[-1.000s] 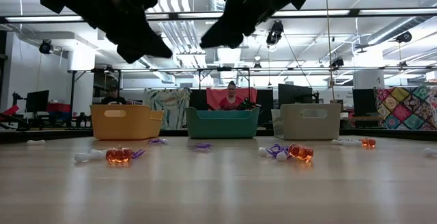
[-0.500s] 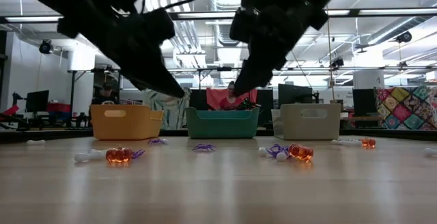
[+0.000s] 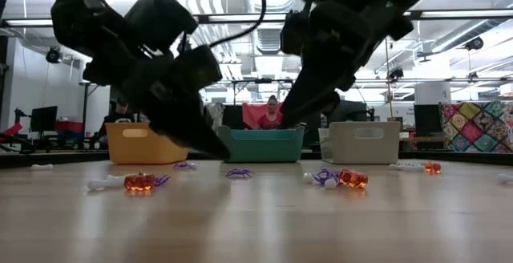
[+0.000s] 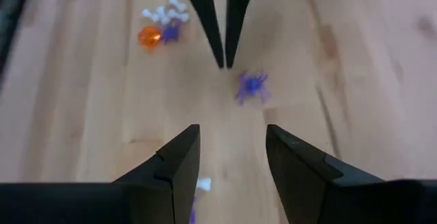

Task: Sort Halloween decoration
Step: Put the violet spider toy into the green bin, then put the white bone toy into the yellow bin

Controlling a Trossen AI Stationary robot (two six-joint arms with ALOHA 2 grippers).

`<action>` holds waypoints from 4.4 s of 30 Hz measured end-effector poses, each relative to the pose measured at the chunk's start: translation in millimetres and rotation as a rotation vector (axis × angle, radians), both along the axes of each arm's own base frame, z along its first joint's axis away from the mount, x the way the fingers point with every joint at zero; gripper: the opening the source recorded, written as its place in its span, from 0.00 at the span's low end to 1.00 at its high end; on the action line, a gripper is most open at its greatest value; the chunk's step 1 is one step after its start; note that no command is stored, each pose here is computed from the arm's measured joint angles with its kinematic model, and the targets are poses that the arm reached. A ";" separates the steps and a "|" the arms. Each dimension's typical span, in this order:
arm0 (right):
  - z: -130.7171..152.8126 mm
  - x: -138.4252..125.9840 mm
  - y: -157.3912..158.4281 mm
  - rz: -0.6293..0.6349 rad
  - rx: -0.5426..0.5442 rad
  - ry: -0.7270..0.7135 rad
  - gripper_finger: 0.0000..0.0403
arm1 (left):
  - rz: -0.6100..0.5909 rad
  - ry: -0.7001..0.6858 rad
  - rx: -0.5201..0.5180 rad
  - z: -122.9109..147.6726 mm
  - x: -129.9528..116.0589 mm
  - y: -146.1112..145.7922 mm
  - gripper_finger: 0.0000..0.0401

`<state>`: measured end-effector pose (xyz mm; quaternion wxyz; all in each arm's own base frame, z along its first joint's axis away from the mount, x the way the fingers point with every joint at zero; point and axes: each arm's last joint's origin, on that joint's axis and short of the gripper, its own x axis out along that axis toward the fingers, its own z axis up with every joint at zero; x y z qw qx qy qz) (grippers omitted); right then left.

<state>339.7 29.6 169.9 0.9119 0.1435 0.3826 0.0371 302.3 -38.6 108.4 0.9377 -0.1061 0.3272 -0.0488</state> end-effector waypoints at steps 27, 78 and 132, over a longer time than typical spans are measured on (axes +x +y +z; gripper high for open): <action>-49.0 37.5 36.0 -0.032 -0.361 -0.142 0.40 | -0.034 0.057 0.059 0.9 -6.8 1.9 0.00; 62.2 65.7 -75.8 -0.242 -0.455 -0.036 0.13 | -0.047 -0.278 0.070 117.8 -53.6 7.7 0.00; 42.1 26.0 -267.1 -0.529 -0.320 0.167 0.38 | 0.103 -0.233 0.120 125.8 -69.1 14.0 0.00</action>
